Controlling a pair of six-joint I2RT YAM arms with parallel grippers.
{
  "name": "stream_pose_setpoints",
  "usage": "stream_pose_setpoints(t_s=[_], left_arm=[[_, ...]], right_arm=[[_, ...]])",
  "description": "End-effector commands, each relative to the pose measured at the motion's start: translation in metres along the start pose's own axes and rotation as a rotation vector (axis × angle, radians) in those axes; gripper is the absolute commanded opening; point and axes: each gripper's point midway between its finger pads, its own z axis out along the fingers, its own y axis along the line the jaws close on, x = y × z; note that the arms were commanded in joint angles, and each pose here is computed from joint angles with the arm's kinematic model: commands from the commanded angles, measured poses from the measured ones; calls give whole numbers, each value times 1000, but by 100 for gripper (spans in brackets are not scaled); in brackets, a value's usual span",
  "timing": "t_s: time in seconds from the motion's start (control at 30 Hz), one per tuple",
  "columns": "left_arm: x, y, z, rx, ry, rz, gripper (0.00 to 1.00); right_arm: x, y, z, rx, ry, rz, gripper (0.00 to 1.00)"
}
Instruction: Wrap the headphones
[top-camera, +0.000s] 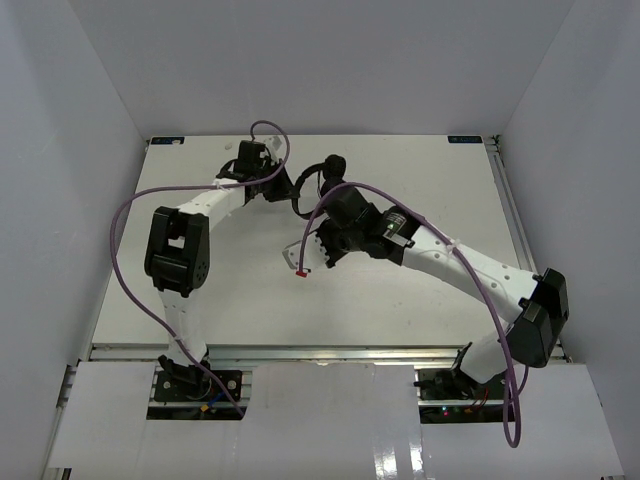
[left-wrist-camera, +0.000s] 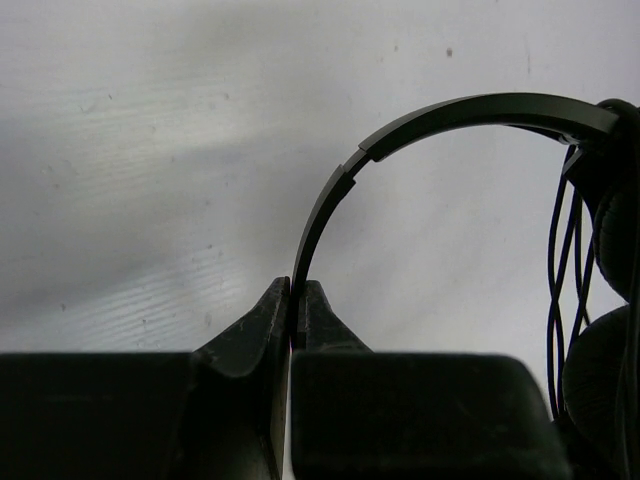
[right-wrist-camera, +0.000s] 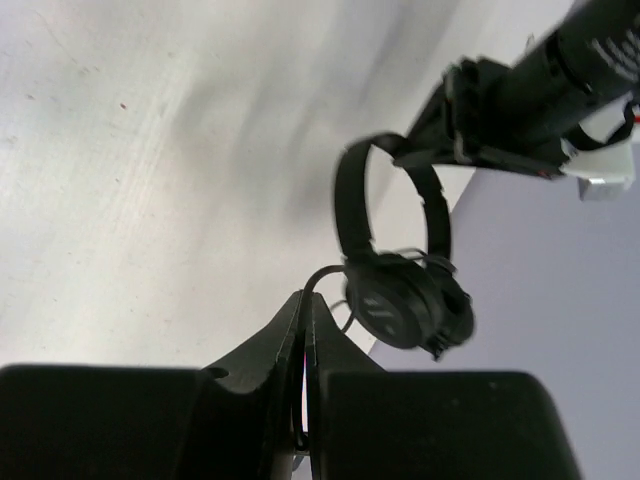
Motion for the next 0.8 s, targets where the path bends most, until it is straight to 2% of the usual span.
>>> stream_pose_setpoints(t_s=[0.0,0.33,0.57,0.77], left_arm=[[-32,-61,-5,136,-59,-26,0],[-8,-86,6,215,22,41,0],[28,-105,6,279,107,106,0],[54,-105,-2,297,148,165,0]], right_arm=[[-39,12,6,-85,-97,-135,8],[-57,-26,33,-51,-106,-169,8],[-40,-39,50,-44,-46,-148,8],[-14,-49,51,-28,-9,-90,8]])
